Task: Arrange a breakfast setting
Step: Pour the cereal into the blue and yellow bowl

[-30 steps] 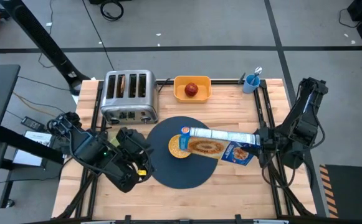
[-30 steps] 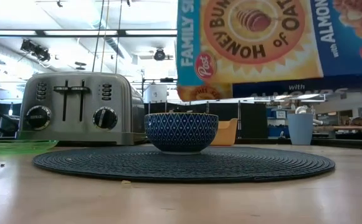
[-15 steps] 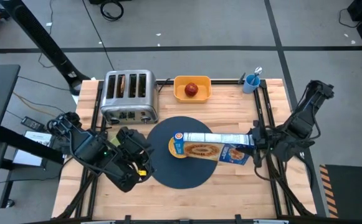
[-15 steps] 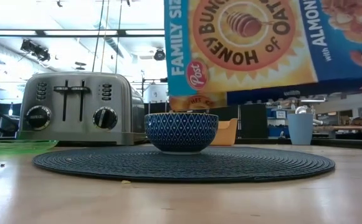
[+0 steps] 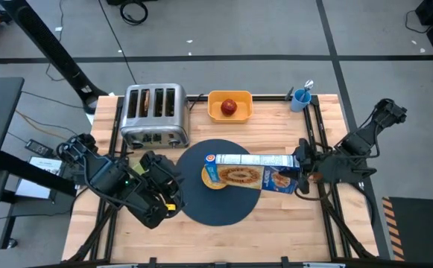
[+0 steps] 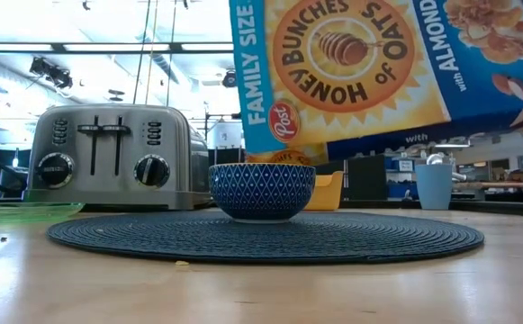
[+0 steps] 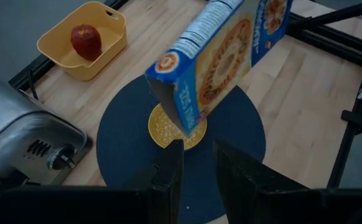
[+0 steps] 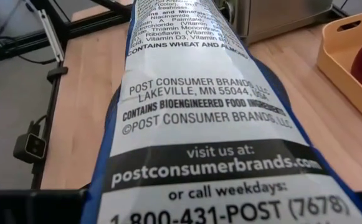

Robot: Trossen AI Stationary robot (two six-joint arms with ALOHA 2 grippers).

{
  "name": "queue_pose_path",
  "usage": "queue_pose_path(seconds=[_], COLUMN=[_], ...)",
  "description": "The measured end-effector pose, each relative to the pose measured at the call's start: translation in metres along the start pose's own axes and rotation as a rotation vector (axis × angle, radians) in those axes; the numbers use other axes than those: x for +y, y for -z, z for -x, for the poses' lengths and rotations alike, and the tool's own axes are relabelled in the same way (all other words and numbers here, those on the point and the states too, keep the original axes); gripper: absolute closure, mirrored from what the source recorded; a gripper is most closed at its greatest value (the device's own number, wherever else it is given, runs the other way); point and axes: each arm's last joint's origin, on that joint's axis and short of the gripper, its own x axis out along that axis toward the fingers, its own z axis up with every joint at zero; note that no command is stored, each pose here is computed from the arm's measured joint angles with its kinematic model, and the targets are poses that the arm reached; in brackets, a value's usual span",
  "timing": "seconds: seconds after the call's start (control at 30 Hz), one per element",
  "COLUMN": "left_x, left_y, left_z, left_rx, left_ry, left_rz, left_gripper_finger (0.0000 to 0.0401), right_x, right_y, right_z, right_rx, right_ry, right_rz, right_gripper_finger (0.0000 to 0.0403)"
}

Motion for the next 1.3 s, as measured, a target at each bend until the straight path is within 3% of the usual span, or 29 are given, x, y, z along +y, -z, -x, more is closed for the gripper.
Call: queue_pose_path(seconds=[0.8,1.3], left_x=[0.007,0.027], left_y=[-0.004,-0.020], left_z=[0.006,0.008], left_rx=[-0.013,-0.056], left_ry=[0.011,-0.021], left_rz=[-0.075,-0.083], left_gripper_finger=[0.0307,0.0307], right_x=[-0.011,-0.015], right_y=[-0.024,-0.046], right_z=[0.010,0.007], right_rx=[0.069,0.126], right_ry=[-0.030,-0.012], right_rz=[0.036,0.176], right_gripper_finger=[0.0213,0.0213])
